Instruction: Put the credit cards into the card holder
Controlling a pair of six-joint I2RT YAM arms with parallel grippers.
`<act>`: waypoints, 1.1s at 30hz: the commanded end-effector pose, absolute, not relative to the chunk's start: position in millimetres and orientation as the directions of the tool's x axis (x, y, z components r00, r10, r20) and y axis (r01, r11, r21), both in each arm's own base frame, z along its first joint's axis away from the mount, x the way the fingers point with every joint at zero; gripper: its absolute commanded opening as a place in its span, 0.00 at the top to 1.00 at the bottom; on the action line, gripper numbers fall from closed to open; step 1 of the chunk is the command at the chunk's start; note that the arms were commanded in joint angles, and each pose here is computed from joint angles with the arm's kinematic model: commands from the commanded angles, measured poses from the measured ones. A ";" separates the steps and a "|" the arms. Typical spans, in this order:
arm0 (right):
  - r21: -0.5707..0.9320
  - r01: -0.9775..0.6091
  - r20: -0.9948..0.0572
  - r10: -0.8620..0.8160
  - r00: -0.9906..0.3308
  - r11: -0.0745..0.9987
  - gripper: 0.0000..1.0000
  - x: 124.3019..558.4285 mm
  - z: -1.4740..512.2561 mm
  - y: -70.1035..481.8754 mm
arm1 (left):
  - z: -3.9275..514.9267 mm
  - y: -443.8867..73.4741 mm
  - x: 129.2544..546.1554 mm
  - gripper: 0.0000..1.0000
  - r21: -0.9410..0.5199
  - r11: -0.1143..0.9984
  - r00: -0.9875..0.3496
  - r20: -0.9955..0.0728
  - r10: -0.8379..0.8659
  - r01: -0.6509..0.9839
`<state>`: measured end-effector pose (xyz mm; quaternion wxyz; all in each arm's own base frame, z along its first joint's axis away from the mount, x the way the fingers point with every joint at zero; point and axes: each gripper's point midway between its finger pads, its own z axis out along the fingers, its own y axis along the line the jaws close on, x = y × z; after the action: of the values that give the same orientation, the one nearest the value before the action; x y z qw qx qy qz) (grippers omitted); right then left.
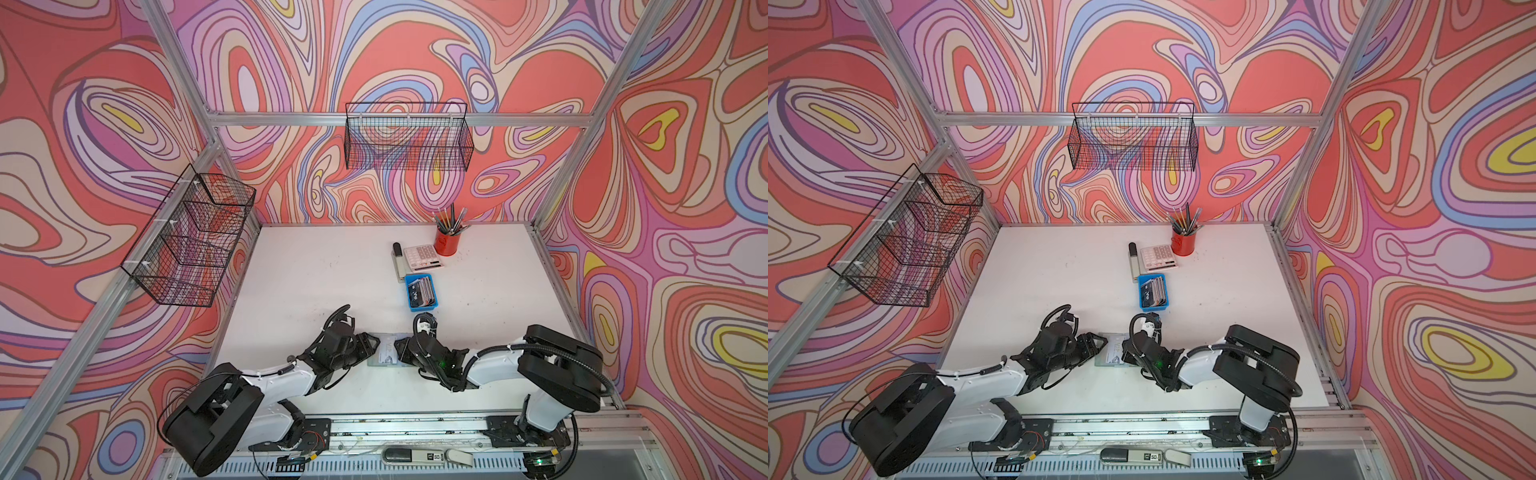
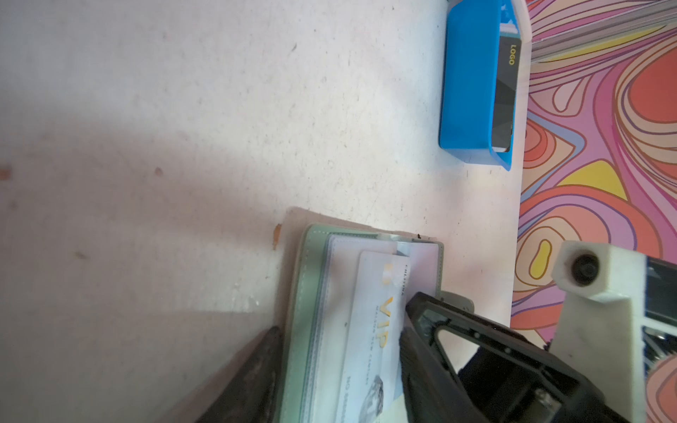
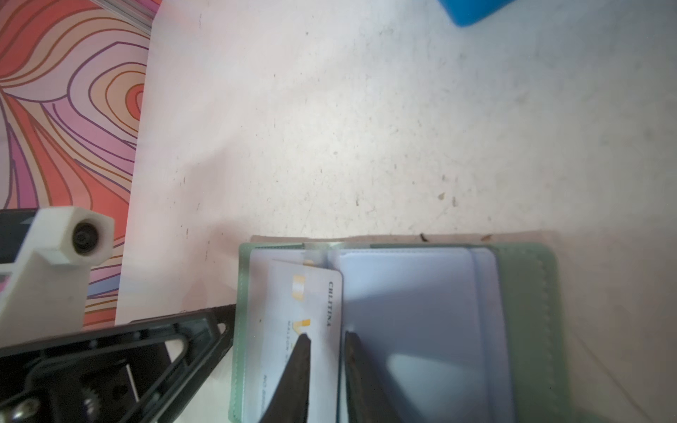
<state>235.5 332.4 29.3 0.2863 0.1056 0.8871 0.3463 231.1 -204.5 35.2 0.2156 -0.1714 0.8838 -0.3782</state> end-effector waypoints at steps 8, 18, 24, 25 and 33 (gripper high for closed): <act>0.692 -0.077 -0.425 0.319 -0.847 0.718 0.83 225.4 26.6 368.5 | 26.8 -205.8 225.9 0.46 -0.734 0.659 -0.865 -0.217 -0.452 -0.160; 0.677 -0.100 -0.450 0.303 -0.840 0.729 0.82 225.8 29.2 375.2 | 29.4 -206.4 222.4 0.46 -0.758 0.632 -0.859 -0.207 -0.469 -0.162; 0.655 -0.098 -0.505 0.338 -0.795 0.749 0.70 226.9 51.8 348.0 | 24.7 -194.7 215.6 0.45 -0.732 0.660 -0.849 -0.232 -0.474 -0.169; 0.644 -0.091 -0.513 0.341 -0.788 0.759 0.67 226.9 53.3 341.7 | 23.9 -193.0 214.1 0.45 -0.725 0.668 -0.851 -0.236 -0.469 -0.167; 0.591 -0.026 -0.536 0.369 -0.759 0.806 0.59 222.8 40.3 303.3 | 23.2 -177.2 212.3 0.44 -0.670 0.730 -0.837 -0.315 -0.447 -0.138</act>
<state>225.6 323.6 59.4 0.3302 0.0846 0.8775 0.3373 217.2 -192.0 35.2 0.2269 -0.1689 0.8837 -0.3730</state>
